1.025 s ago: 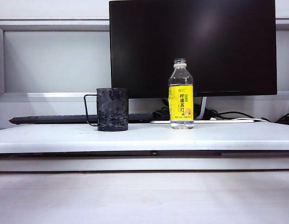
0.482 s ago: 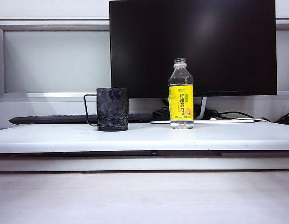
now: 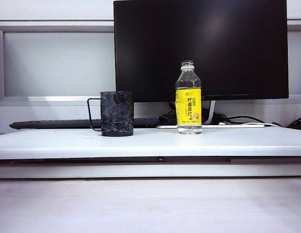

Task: Carefully pick up the bottle and pour some water from the bottle into the cup.

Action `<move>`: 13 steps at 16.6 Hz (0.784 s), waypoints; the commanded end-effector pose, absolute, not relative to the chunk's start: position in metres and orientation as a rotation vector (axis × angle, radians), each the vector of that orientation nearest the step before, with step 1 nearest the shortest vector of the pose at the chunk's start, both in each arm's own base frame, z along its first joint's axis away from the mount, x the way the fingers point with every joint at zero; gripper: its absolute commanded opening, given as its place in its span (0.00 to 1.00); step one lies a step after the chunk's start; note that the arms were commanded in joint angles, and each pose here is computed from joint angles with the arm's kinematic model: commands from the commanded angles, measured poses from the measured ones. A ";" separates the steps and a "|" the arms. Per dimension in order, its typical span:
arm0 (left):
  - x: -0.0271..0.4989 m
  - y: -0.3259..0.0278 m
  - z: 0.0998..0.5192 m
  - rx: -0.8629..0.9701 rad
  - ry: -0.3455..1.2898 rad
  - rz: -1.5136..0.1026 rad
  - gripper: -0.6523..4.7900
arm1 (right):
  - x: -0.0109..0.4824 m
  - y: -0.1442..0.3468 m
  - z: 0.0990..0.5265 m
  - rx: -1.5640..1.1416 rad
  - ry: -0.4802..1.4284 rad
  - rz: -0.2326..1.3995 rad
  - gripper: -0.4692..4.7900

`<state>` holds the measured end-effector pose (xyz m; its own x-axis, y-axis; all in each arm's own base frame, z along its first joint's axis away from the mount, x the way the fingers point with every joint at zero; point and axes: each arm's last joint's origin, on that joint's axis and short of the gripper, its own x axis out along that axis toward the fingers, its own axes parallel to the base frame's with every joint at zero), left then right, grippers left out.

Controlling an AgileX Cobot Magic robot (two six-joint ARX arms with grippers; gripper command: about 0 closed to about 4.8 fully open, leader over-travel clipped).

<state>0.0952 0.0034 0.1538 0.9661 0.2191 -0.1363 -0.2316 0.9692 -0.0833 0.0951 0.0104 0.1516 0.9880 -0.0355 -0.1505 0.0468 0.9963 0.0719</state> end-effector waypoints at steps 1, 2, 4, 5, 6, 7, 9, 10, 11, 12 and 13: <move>0.096 0.003 0.153 -0.101 0.115 0.222 0.11 | 0.095 0.014 0.153 0.084 0.129 0.045 0.27; 0.096 0.003 0.154 -0.102 0.113 0.205 0.11 | 0.095 0.015 0.154 0.086 0.127 0.077 0.27; 0.096 0.001 0.154 -0.106 0.118 0.145 0.11 | 0.095 0.016 0.154 0.090 0.129 0.131 0.27; 0.096 0.000 0.153 -0.107 0.121 0.124 0.11 | 0.095 0.017 0.154 0.090 0.127 0.136 0.27; 0.096 0.000 0.154 -0.108 0.121 0.114 0.11 | 0.095 0.016 0.154 0.091 0.122 0.134 0.27; 0.096 0.000 0.154 -0.107 0.121 0.118 0.11 | 0.095 0.016 0.155 0.091 0.115 0.126 0.27; 0.096 0.000 0.154 -0.107 0.121 0.118 0.11 | 0.095 0.016 0.156 0.092 0.110 0.125 0.27; 0.096 0.000 0.154 -0.108 0.121 0.118 0.11 | 0.095 0.016 0.156 0.092 0.109 0.125 0.27; 0.096 0.000 0.154 -0.107 0.121 0.118 0.11 | 0.095 0.016 0.156 0.092 0.109 0.125 0.27; 0.096 0.000 0.154 -0.107 0.121 0.118 0.11 | 0.095 0.016 0.156 0.092 0.108 0.125 0.27; 0.096 0.000 0.154 -0.107 0.121 0.118 0.11 | 0.095 0.016 0.156 0.092 0.109 0.125 0.27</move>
